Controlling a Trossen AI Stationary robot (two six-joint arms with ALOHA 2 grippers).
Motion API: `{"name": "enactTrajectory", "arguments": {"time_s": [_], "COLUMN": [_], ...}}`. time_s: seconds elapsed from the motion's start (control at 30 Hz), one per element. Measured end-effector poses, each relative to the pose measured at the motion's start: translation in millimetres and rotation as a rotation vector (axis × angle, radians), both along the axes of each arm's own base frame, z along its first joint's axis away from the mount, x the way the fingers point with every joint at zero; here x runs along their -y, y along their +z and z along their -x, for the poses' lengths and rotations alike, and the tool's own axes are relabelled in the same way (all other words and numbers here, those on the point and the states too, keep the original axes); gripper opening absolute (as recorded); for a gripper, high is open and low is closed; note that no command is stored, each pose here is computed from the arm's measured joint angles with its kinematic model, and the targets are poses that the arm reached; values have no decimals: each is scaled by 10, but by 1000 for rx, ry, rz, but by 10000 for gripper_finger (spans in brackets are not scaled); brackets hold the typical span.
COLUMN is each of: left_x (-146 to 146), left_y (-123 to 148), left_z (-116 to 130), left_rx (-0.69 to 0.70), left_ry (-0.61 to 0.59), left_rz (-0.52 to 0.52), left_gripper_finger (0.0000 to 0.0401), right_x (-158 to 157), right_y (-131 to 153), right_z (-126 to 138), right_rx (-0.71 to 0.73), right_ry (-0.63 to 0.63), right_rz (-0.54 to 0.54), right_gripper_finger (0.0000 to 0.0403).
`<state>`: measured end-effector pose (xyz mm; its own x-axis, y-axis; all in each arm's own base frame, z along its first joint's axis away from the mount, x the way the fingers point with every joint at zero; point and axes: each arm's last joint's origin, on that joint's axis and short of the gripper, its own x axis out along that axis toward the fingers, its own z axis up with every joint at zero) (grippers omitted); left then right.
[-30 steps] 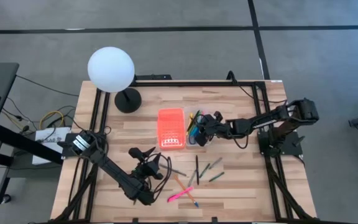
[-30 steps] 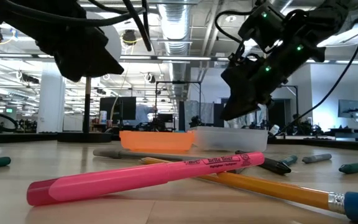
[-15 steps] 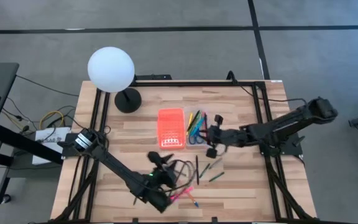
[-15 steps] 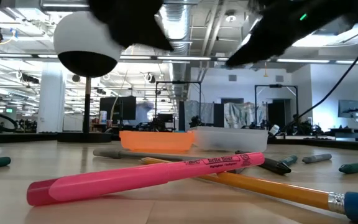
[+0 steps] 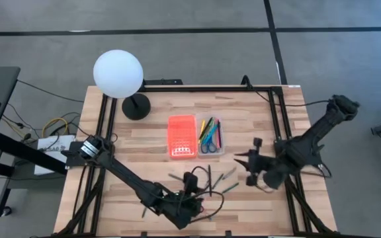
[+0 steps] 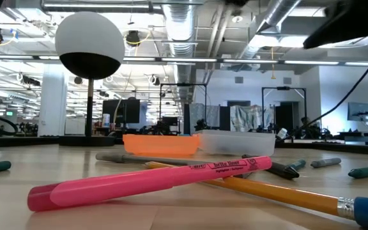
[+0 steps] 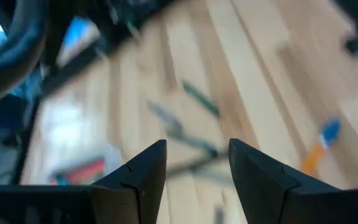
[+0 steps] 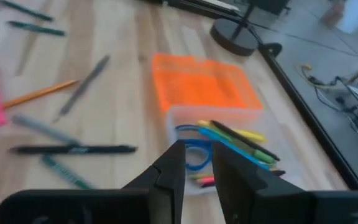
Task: Pick & place school supplies into a supply box
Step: Put the gray pen into the orange supply box
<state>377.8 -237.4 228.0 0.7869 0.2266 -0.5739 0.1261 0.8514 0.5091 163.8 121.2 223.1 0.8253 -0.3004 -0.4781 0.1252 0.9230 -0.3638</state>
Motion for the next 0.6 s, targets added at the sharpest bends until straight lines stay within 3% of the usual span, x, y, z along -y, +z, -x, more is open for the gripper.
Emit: {"name": "enactTrajectory", "arguments": {"time_s": [0.23, 0.4, 0.6], "left_x": [-322, -574, -881], "left_y": [-317, -424, -589], "left_z": [165, 147, 110], "left_rx": [-291, -397, -533], "left_ry": [187, 234, 263], "left_rz": [67, 57, 164], "left_gripper_finger": [159, 135, 116], "right_x": [-354, -466, -526], "right_y": [-130, -138, -123], "right_z": [211, 332, 398], "right_rx": [21, 84, 109], "right_ry": [120, 142, 171], "right_rz": [91, 154, 143], "right_gripper_finger": [71, 71, 71]}}
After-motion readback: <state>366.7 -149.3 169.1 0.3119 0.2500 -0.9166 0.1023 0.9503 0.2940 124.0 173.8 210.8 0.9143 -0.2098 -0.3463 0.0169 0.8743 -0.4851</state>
